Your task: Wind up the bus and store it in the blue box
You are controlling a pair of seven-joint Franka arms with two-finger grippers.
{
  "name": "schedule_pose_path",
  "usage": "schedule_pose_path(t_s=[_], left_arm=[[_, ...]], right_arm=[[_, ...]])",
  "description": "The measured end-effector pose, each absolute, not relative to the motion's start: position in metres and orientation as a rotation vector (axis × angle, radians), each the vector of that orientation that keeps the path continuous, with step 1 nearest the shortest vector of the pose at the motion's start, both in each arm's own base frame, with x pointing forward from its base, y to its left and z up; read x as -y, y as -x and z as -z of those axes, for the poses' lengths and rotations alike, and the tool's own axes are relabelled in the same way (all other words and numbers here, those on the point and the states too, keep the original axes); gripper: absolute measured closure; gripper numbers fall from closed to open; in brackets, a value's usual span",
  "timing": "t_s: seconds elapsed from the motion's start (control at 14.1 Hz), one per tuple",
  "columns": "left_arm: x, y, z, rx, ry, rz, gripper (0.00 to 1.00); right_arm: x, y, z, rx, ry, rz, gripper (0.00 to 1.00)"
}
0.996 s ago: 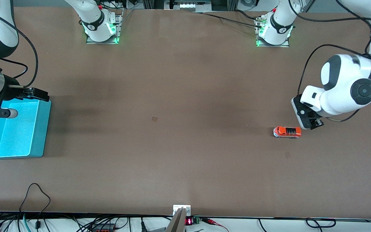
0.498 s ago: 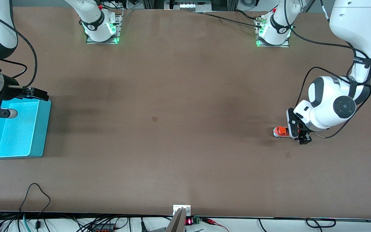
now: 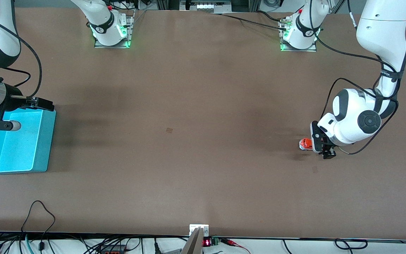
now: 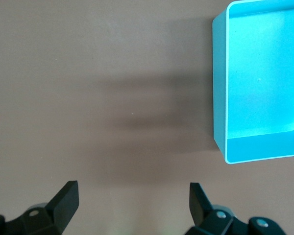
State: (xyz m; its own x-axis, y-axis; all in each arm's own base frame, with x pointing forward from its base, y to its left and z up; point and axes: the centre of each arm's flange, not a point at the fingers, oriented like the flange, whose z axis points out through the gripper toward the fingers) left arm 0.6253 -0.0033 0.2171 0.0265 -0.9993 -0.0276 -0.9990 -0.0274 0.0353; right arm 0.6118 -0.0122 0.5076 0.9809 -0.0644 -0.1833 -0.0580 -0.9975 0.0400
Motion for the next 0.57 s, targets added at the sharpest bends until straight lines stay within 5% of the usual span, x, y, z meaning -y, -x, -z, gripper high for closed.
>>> schedule_pose_path(t_s=[0.21,0.57], left_arm=[[0.004,-0.627,-0.21,2.207,-2.239,0.055,0.07],[0.004,-0.626,-0.207,2.211,-2.233,0.056,0.5]], right_arm=[[0.012,-0.612,-0.507,0.095,-3.092,0.292,0.0],[0.012,-0.613,-0.5,0.094,-3.09,0.31,0.0]])
